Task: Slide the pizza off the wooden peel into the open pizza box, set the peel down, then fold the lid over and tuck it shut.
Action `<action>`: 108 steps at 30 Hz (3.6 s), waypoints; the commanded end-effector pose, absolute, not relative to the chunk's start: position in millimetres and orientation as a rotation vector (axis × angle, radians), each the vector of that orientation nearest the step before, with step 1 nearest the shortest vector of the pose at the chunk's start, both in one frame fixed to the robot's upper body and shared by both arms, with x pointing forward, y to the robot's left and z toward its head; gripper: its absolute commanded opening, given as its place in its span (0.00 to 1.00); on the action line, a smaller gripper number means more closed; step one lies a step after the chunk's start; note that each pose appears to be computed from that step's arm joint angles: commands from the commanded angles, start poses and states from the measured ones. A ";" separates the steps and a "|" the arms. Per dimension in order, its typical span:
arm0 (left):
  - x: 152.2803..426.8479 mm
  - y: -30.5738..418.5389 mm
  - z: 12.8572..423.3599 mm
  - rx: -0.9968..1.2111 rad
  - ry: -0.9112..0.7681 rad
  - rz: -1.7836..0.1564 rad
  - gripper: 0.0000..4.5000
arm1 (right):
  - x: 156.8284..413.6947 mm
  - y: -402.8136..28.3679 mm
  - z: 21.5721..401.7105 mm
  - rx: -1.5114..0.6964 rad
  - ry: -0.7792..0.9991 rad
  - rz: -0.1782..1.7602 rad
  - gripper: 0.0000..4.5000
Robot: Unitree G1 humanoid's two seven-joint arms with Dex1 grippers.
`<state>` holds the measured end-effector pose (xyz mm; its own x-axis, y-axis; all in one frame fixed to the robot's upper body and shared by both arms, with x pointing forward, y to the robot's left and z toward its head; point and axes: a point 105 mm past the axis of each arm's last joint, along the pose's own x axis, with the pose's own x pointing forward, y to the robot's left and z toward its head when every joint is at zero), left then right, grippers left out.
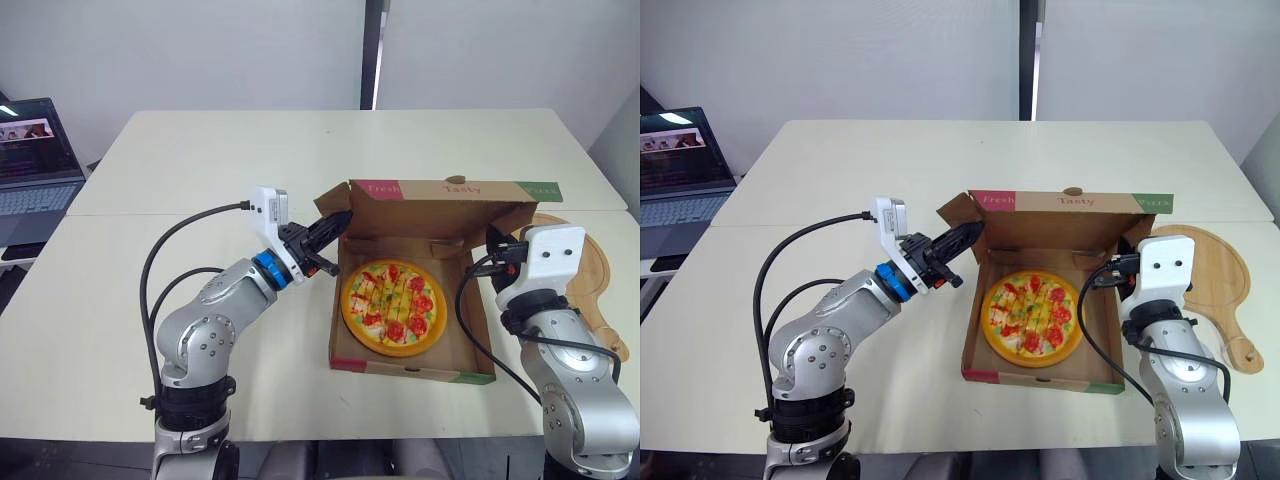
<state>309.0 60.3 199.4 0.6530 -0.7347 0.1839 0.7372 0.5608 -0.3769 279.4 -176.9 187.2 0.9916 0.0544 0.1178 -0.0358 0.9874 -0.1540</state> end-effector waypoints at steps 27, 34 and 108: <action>276.9 38.8 179.4 -0.621 0.207 -1.057 0.00 | 263.0 -144.6 186.5 -0.151 -0.153 0.197 0.01; 282.3 44.8 176.7 -0.647 0.185 -1.015 0.00 | 259.2 -145.4 179.4 -0.181 -0.152 0.198 0.01; 279.0 94.5 190.7 -0.214 0.058 -1.249 0.78 | 283.8 -200.2 253.8 -0.485 0.035 0.742 0.00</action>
<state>281.1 89.4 180.1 0.3607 -0.9309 0.0573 0.9178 0.3434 -0.1995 285.6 -201.8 240.7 0.7370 0.6372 -0.2254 -0.6714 0.6516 -0.3530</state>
